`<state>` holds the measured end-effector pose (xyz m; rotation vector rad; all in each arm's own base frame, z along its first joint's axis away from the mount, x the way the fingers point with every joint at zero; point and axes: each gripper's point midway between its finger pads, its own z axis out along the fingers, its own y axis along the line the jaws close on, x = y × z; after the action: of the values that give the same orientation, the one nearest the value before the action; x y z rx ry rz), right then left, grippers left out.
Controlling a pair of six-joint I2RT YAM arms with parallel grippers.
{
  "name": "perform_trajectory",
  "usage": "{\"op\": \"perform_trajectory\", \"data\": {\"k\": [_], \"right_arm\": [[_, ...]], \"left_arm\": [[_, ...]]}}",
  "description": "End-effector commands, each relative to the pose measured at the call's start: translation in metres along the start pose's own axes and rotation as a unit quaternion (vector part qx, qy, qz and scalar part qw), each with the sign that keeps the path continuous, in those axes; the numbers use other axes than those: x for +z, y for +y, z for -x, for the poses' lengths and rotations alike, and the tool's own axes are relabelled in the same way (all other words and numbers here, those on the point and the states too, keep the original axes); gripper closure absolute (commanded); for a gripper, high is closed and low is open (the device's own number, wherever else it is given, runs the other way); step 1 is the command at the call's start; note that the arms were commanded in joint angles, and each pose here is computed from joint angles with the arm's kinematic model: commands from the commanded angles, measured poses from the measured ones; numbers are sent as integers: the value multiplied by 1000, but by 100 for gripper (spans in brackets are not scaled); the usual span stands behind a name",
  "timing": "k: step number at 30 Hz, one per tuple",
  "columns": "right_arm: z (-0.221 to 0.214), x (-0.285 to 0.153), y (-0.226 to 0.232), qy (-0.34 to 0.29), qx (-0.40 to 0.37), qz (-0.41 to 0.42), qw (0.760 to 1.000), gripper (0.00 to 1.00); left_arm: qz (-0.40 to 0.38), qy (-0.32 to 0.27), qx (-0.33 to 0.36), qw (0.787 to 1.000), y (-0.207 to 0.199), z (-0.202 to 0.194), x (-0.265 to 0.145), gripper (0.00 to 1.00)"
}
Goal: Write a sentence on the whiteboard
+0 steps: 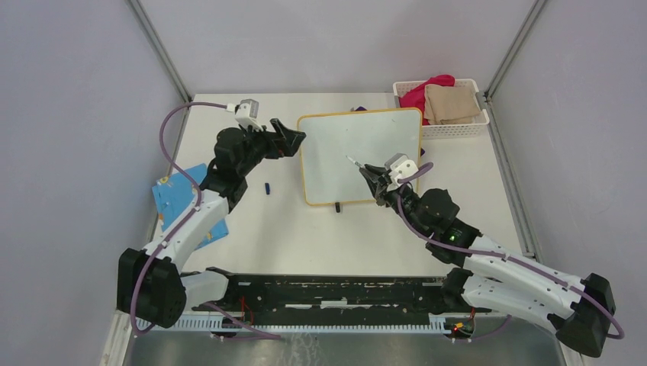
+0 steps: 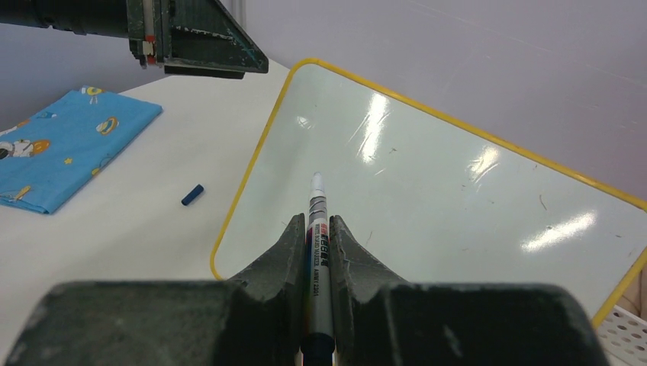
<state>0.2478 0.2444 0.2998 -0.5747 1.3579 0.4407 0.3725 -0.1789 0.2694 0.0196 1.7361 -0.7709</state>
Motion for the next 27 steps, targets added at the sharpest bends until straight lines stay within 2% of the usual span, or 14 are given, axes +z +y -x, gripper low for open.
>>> {"op": "perform_trajectory", "data": {"k": [1, 8, 12, 17, 27], "right_arm": [[14, -3, -11, -32, 1, -25, 999, 100], [14, -6, -13, -35, -13, -27, 999, 100], [14, -6, -14, -36, -20, -29, 999, 100], [12, -4, -9, -34, -23, -16, 999, 100], [16, 0, -1, -39, -13, 2, 999, 100]], "left_arm": [[-50, 24, 22, 998, -12, -14, -3, 0], [-32, 18, 49, 998, -4, -33, -20, 0], [-11, 38, 61, 997, 4, -49, -22, 1], [4, 71, 43, 997, 12, -63, -14, 4], [-31, 80, -19, 996, 17, -69, -1, 1]]}}
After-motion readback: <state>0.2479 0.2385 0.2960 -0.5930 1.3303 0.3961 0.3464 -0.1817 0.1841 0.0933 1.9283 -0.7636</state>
